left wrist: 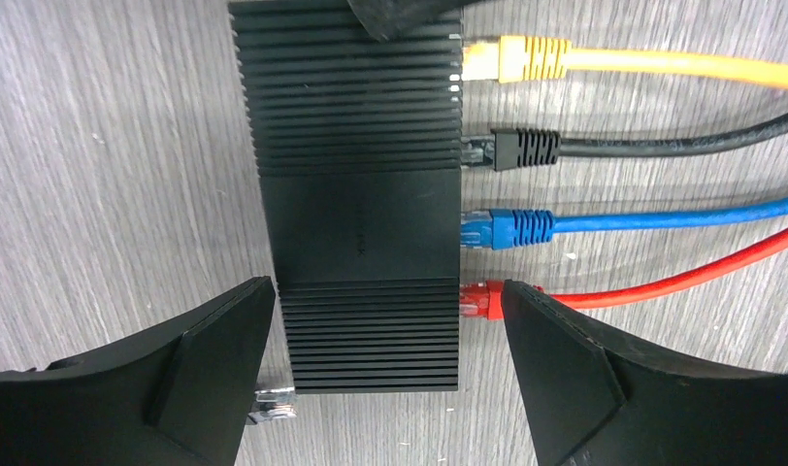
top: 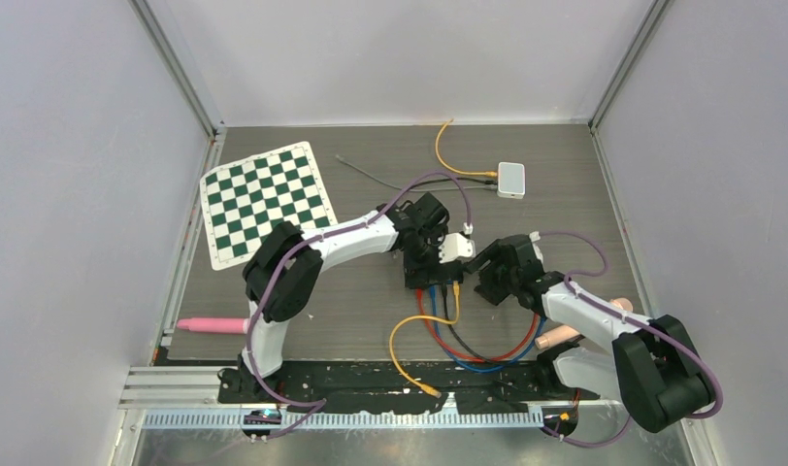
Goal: Pull the plug from the switch port
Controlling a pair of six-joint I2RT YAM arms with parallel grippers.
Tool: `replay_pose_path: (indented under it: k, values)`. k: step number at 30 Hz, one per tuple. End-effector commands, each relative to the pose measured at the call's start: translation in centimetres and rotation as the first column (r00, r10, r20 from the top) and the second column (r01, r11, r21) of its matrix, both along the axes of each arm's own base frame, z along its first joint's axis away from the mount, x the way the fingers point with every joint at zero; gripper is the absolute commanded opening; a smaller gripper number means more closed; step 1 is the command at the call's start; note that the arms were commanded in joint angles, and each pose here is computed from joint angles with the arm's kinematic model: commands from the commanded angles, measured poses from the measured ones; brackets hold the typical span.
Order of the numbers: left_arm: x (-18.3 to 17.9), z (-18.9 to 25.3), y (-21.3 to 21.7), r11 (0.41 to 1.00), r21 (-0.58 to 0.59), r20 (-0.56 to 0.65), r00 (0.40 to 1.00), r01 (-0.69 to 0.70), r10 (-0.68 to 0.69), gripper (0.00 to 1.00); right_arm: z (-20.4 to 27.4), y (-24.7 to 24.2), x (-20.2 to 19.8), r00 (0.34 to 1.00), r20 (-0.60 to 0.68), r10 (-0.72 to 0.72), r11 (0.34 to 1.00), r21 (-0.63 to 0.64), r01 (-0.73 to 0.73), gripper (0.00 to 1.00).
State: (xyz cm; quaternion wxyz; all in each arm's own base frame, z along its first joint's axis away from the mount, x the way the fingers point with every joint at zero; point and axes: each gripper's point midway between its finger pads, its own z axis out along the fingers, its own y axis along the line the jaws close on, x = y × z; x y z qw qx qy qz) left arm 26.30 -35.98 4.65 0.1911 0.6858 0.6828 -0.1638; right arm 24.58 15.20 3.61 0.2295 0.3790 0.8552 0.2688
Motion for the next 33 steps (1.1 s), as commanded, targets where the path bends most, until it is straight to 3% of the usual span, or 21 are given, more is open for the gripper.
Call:
replay_pose_path:
  k: [1,16,20,25,33]
  values:
    - [0.3,1.5,0.4,0.999,-0.007,0.063,0.997,0.044,-0.043,0.92,-0.1,0.1,0.3,0.999,-0.002,-0.035,0.999,0.034,0.035,0.73]
    - [1.0,3.8,-0.6,0.996,-0.076,0.055,0.997,-0.05,0.054,0.91,0.1,-0.1,0.6,0.998,0.007,-0.064,0.997,0.037,0.063,0.71]
    - [1.4,5.9,-0.2,0.968,-0.203,0.046,0.986,-0.146,0.158,0.99,1.2,-1.1,1.1,0.994,0.06,-0.092,0.996,-0.003,0.092,0.72]
    - [1.6,7.3,0.6,0.93,-0.315,0.031,0.977,-0.189,0.209,0.99,2.3,-2.6,1.4,0.984,0.099,-0.146,0.987,-0.048,0.151,0.75]
    - [1.9,5.3,1.6,0.968,-0.203,0.045,0.986,-0.151,0.163,1.0,1.0,-2.1,1.5,0.964,0.025,-0.263,0.963,0.061,0.261,0.72]
